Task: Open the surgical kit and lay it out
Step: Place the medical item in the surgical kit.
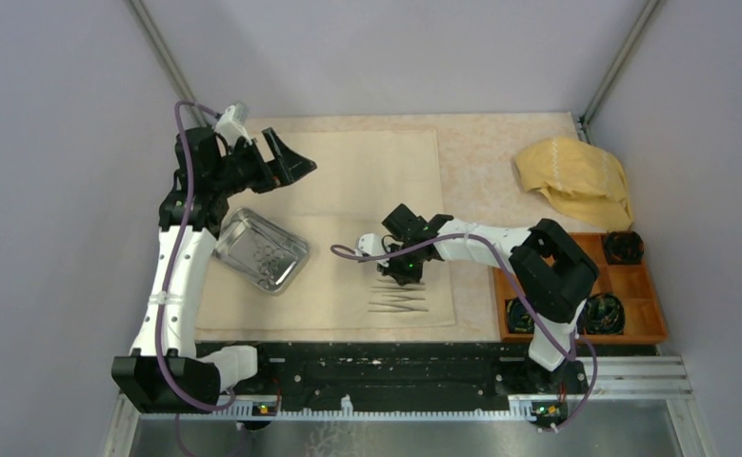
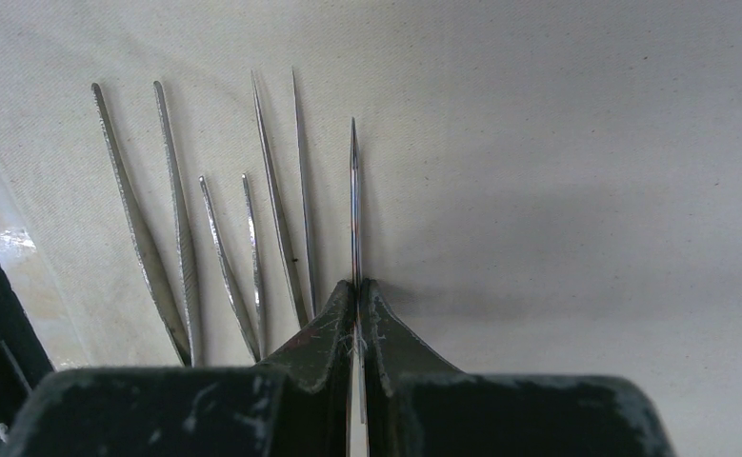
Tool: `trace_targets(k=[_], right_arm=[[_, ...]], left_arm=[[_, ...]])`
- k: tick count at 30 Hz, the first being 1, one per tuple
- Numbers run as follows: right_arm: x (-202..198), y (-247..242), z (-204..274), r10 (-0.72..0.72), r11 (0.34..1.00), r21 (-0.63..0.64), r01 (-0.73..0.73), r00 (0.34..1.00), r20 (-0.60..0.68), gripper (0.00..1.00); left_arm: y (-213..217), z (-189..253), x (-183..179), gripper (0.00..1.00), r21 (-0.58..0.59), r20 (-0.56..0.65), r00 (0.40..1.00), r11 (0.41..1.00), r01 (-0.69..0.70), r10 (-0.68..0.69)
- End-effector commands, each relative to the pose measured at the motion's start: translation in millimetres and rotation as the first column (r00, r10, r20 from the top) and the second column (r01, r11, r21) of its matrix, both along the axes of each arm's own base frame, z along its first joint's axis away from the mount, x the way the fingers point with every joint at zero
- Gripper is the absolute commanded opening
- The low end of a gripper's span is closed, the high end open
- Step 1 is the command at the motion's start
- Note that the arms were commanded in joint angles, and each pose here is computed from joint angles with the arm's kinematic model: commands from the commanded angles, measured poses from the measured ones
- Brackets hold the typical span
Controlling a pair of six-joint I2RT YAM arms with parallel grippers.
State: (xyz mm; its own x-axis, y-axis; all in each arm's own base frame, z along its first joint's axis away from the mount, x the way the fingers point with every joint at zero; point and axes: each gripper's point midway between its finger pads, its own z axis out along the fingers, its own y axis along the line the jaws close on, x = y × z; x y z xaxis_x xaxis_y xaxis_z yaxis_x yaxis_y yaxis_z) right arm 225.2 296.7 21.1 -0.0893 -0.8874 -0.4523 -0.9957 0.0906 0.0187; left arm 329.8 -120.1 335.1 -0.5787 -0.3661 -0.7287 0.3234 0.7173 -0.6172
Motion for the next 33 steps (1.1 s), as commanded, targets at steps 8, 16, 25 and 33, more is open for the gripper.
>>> trace_targets(k=[8, 16, 25, 33], right_arm=[[9, 12, 3, 0.003, 1.0, 0.004, -0.003, 0.999, 0.039, 0.05], [9, 10, 7, 0.002, 1.0, 0.003, -0.003, 0.999, 0.05, 0.21], [13, 12, 30, -0.031, 0.999, 0.027, 0.03, 0.997, 0.075, 0.3], [33, -1, 78, -0.117, 0.992, 0.059, 0.109, 0.978, 0.174, 0.39]], left_arm=[[-4, 5, -2, 0.98, -0.017, 0.025, 0.999, 1.0, 0.021, -0.02], [-5, 4, -2, 0.98, -0.018, 0.022, 1.0, 1.0, 0.023, -0.022], [-4, 0, -1, 0.99, -0.018, 0.014, 1.0, 1.0, 0.021, -0.02], [20, -38, 5, 0.98, 0.086, -0.088, 0.988, 0.989, -0.117, 0.125]])
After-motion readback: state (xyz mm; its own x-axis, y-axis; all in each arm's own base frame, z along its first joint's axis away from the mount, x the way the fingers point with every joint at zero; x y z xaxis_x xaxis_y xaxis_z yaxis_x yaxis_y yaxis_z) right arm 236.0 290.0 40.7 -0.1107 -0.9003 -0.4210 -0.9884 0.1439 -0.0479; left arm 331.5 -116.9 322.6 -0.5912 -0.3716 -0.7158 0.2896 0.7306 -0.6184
